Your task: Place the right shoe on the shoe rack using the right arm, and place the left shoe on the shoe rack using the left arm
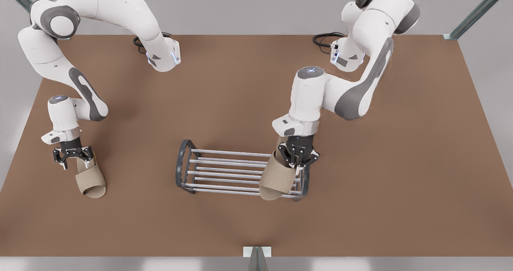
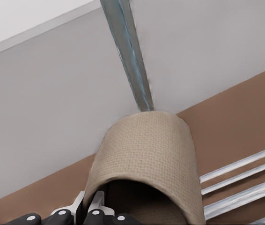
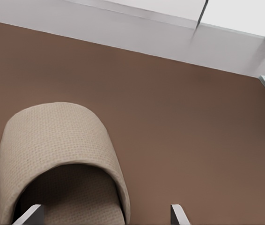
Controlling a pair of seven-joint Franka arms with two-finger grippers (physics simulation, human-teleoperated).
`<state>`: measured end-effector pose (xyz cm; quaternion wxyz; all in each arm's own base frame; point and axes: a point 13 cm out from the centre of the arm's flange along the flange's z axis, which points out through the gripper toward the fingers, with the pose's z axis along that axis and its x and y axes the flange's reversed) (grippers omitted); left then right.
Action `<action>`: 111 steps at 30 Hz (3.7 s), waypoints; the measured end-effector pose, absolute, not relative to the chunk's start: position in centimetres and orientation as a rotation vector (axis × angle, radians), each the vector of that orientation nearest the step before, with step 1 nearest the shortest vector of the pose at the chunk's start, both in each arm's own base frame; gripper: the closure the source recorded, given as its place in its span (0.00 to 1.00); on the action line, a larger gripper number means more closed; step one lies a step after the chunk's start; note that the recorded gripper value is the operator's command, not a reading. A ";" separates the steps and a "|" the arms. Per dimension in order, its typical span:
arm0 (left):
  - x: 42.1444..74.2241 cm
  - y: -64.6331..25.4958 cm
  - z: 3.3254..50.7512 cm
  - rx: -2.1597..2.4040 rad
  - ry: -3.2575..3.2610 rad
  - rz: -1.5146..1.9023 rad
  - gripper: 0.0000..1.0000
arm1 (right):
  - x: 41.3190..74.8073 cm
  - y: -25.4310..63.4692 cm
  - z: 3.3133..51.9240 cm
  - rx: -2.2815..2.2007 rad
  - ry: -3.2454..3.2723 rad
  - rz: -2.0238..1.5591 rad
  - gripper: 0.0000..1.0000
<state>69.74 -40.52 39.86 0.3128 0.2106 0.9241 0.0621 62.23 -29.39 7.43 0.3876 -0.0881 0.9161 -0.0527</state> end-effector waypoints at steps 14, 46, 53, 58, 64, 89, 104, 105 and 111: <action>66.6 -41.6 27.6 0.188 2.485 0.407 0.79 | 65.2 -30.8 8.0 -0.229 2.286 -0.169 0.00; 61.4 -5.5 41.3 -1.071 2.955 0.031 0.00 | 67.5 -28.6 3.5 -0.225 2.281 -0.111 0.47; 61.6 -8.5 38.4 -0.749 3.114 -0.020 0.00 | 67.2 -29.6 4.0 -0.210 2.279 -0.121 0.74; 61.4 -9.2 38.3 -0.594 3.150 -0.030 0.00 | 67.0 -30.0 4.7 -0.208 2.277 -0.126 0.79; 61.3 -9.2 38.2 -0.470 3.175 -0.033 0.00 | 67.1 -29.7 5.8 -0.187 2.264 -0.107 0.79; 60.6 -11.0 40.4 -0.178 3.172 0.011 0.00 | 68.4 36.0 51.6 -0.384 2.660 -0.093 0.79; 59.8 -10.7 41.4 -0.135 3.183 0.018 0.00 | 68.9 35.5 40.2 0.509 2.699 -0.256 0.79; 59.8 -10.6 41.4 -0.133 3.184 0.019 0.00 | 68.9 35.9 39.9 0.540 2.692 -0.246 0.79; 56.5 -15.3 44.1 0.016 3.212 0.018 0.00 | 69.9 37.6 33.5 0.664 2.679 -0.200 0.79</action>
